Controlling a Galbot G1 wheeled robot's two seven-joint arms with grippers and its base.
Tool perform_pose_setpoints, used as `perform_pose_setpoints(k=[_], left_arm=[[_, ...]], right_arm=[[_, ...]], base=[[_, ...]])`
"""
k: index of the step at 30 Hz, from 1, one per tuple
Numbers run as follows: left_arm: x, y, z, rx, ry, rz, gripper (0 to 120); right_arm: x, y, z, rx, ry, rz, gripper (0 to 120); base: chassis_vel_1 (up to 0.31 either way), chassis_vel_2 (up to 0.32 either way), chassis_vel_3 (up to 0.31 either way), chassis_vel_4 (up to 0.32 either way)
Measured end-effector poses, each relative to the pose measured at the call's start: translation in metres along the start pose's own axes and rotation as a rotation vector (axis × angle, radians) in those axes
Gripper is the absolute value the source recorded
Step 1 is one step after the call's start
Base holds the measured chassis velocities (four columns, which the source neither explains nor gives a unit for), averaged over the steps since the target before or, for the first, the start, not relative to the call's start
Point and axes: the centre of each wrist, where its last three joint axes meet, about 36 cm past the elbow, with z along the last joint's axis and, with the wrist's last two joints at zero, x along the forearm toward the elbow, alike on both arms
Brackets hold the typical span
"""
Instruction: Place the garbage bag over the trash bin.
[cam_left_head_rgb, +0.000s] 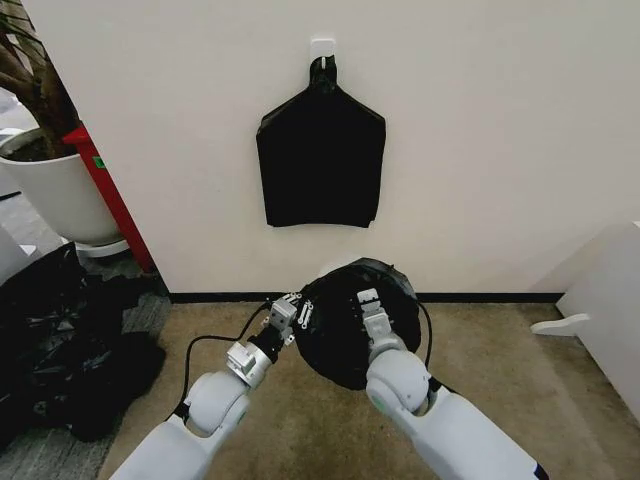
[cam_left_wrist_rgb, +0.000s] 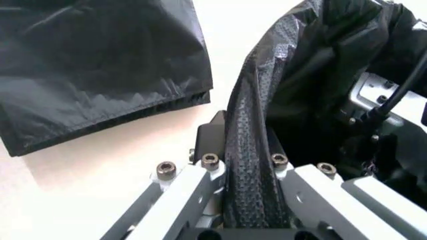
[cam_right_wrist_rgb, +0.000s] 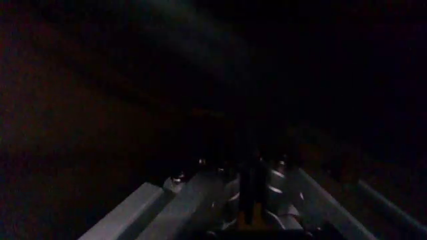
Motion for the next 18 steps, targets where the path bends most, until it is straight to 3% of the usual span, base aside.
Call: perform_pose_setpoints(k=[8, 12, 16, 18], left_arm=[[0.001, 0.000, 0.001, -0.004, 0.005, 0.005, 4], [0.000, -0.003, 0.003, -0.006, 0.007, 0.008, 4], [0.001, -0.004, 0.004, -0.009, 0.006, 0.016, 4], [0.001, -0.005, 0.004, -0.009, -0.002, 0.019, 4]], right_arm=[[0.006, -0.002, 0.002, 0.011, -0.020, -0.005, 0], [0.014, 0.007, 0.000, -0.078, -0.076, -0.118, 0], [0.013, 0.012, -0.008, -0.119, -0.040, -0.165, 0], [0.007, 0.014, -0.016, -0.128, 0.032, -0.176, 0]], base=[[0.000, 0.000, 0.000, 0.000], [0.000, 0.000, 0.000, 0.000], [0.000, 0.000, 0.000, 0.000], [0.000, 0.000, 0.000, 0.000]])
